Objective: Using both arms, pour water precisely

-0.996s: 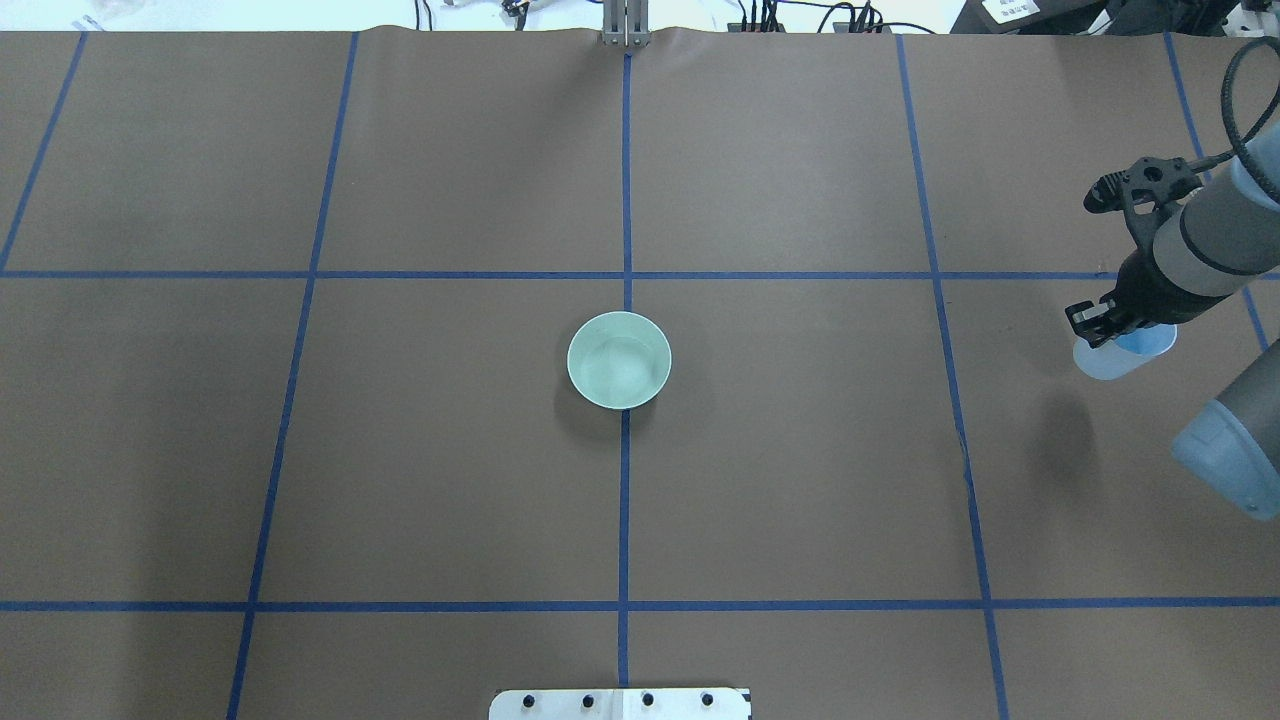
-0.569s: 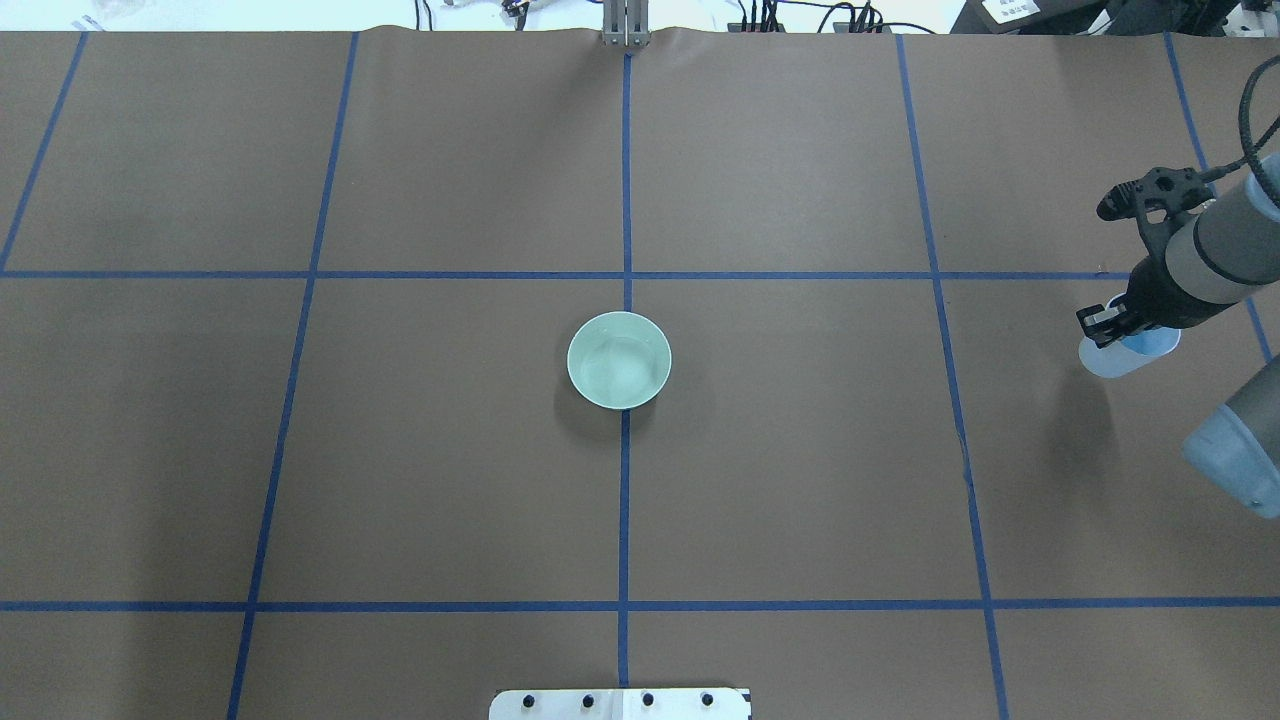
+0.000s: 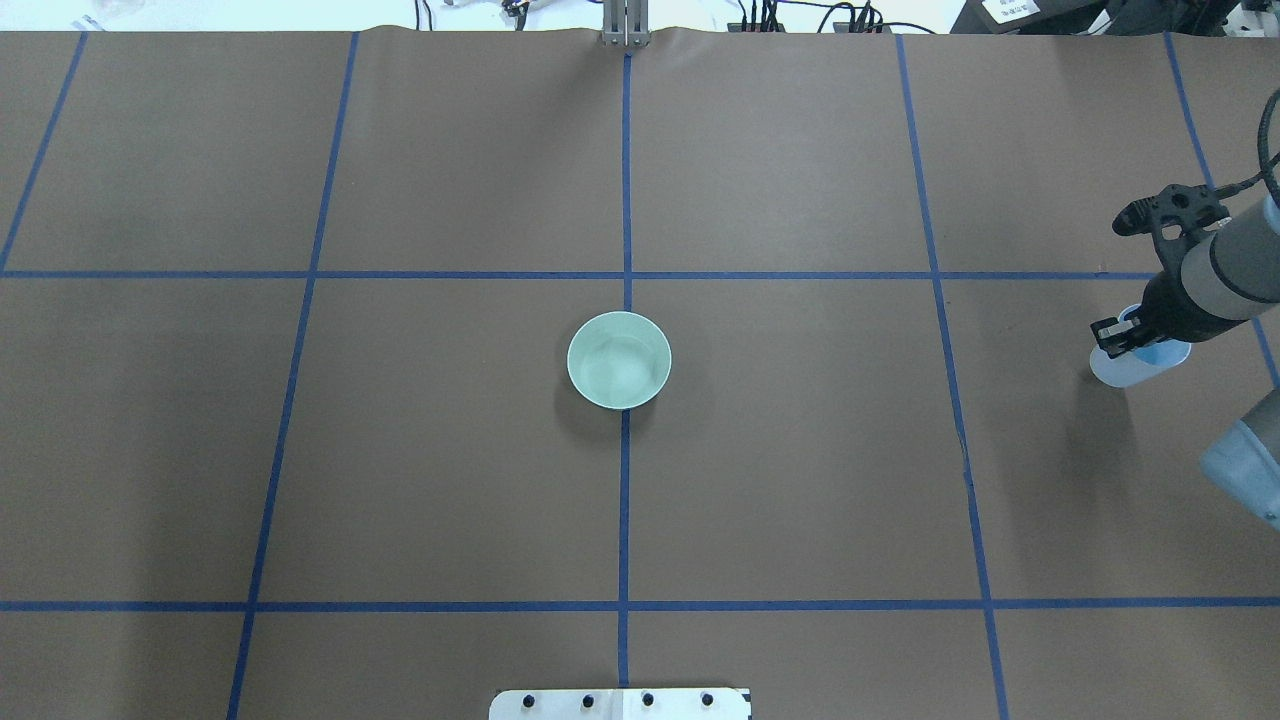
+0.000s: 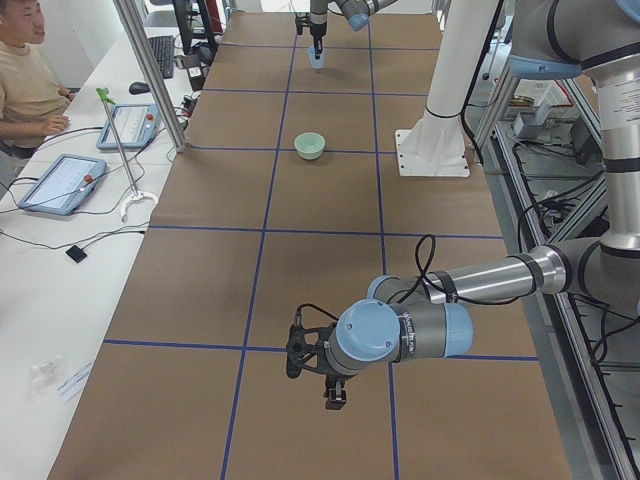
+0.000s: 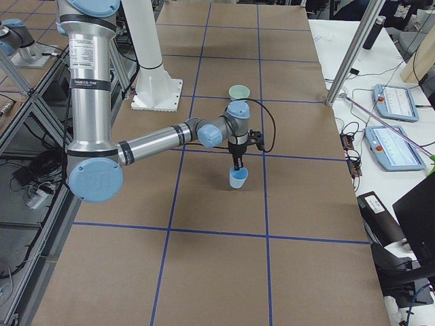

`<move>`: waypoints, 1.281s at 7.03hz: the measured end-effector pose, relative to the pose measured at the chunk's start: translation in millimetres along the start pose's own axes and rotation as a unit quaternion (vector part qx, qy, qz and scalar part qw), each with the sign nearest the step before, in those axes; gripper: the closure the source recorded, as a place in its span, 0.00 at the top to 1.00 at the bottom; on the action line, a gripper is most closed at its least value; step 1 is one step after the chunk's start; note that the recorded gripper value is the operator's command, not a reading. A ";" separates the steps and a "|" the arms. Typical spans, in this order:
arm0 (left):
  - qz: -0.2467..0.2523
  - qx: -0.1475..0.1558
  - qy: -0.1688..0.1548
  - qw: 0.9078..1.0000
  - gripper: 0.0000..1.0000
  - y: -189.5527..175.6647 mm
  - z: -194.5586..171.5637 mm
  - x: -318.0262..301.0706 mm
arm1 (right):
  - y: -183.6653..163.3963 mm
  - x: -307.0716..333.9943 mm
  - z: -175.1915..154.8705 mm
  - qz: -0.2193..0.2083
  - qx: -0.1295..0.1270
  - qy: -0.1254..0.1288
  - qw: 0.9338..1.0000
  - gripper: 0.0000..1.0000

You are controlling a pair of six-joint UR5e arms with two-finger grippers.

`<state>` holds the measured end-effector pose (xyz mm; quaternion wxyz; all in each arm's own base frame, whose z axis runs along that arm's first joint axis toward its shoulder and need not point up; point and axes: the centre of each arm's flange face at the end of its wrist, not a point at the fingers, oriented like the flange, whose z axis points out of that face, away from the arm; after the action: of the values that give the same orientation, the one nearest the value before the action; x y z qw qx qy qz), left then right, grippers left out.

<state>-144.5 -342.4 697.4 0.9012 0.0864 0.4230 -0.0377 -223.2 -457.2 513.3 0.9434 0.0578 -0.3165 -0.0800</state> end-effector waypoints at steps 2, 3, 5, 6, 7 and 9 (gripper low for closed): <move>0.000 0.000 0.000 1.000 1.00 -0.1 -0.2 0.3 | -1.6 -2.2 -0.5 -0.001 0.001 -0.002 1.000 0.98; 0.000 0.000 0.000 1.000 1.00 -0.3 -0.4 0.4 | -3.7 -4.7 -1.8 -0.004 0.003 -0.003 1.000 1.00; 0.001 0.001 0.000 1.000 1.00 -2.8 -1.3 1.2 | -14.2 -16.5 -11.3 -0.013 0.014 -0.013 1.000 1.00; 0.001 0.003 -0.001 1.000 1.00 -5.1 -2.9 2.7 | -26.2 -22.6 -25.3 -0.014 0.025 -0.027 0.999 1.00; 0.003 0.006 -0.002 1.000 1.00 -9.9 -8.2 8.7 | -40.1 -18.7 -44.5 -0.006 0.036 -0.044 0.998 1.00; 0.015 0.014 -0.004 1.000 1.00 -32.5 -29.9 35.4 | -59.5 13.1 -75.3 0.012 0.055 -0.050 0.997 1.00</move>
<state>-149.1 -368.6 647.4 0.9021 0.1052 0.4174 -0.0301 -173.9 -513.7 451.8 0.9226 0.1016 -0.3681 -0.0539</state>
